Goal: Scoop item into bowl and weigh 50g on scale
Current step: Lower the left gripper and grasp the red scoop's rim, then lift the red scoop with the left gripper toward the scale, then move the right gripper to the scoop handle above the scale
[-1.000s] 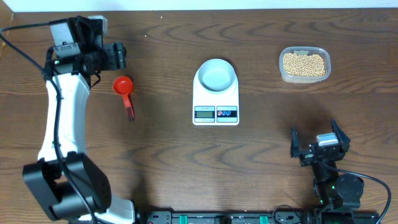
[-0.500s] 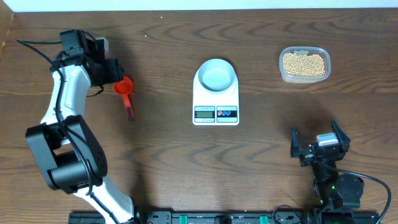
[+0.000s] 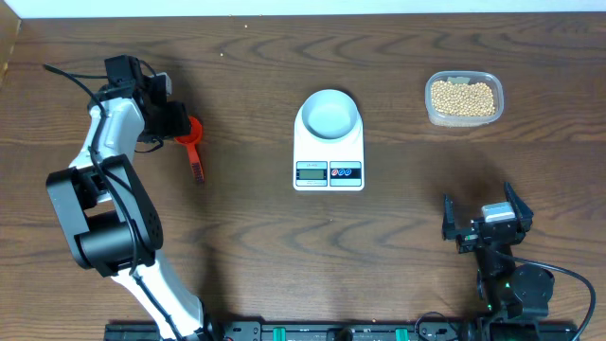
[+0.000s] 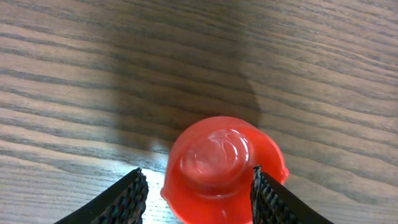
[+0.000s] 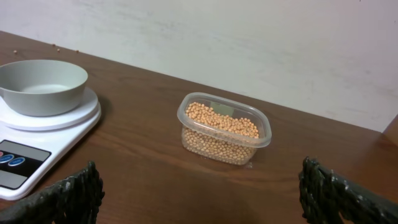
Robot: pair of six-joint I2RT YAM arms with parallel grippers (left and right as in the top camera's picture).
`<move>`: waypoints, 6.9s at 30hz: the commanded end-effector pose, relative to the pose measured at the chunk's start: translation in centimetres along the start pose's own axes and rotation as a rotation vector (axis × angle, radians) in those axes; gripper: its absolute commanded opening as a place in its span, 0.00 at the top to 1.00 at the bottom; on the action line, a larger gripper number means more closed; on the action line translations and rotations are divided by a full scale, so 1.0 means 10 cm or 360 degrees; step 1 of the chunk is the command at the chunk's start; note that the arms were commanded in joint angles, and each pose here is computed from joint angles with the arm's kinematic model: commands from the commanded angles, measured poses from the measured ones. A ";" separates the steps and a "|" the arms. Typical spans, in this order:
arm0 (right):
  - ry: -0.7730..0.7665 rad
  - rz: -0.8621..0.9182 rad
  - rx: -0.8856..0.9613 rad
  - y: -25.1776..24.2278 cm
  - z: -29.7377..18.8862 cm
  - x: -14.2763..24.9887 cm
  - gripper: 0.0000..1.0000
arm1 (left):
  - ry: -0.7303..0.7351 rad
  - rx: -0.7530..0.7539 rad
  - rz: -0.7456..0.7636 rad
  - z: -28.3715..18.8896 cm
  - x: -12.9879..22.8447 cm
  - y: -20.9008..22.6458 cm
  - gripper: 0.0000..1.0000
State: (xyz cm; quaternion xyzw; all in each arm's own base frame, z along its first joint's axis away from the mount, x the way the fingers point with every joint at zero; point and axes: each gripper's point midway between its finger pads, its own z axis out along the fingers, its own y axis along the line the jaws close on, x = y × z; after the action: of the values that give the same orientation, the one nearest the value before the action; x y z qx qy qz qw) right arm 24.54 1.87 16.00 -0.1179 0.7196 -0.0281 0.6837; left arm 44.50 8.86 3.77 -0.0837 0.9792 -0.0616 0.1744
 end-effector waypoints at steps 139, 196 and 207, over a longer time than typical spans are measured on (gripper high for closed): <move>0.0452 0.0584 -0.1018 0.52 0.86 -1.49 0.01 | -0.0129 0.0816 -0.1788 -1.48 -0.43 -1.56 0.93; 0.0526 0.0997 -0.1238 1.11 1.53 -1.49 0.08 | -0.0066 0.0729 -0.1796 -1.28 -0.26 -2.06 0.93; 0.0325 0.1001 -0.1825 1.58 1.49 -1.70 0.16 | 0.0096 0.0852 -0.1748 -1.34 -0.17 -2.25 0.93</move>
State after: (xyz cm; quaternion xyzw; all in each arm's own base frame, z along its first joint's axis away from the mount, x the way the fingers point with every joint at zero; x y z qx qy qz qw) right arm 39.14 20.75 28.71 -0.2302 0.6936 0.4979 0.4669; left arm 44.92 -10.65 20.51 -0.5334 0.7466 -0.3746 0.1332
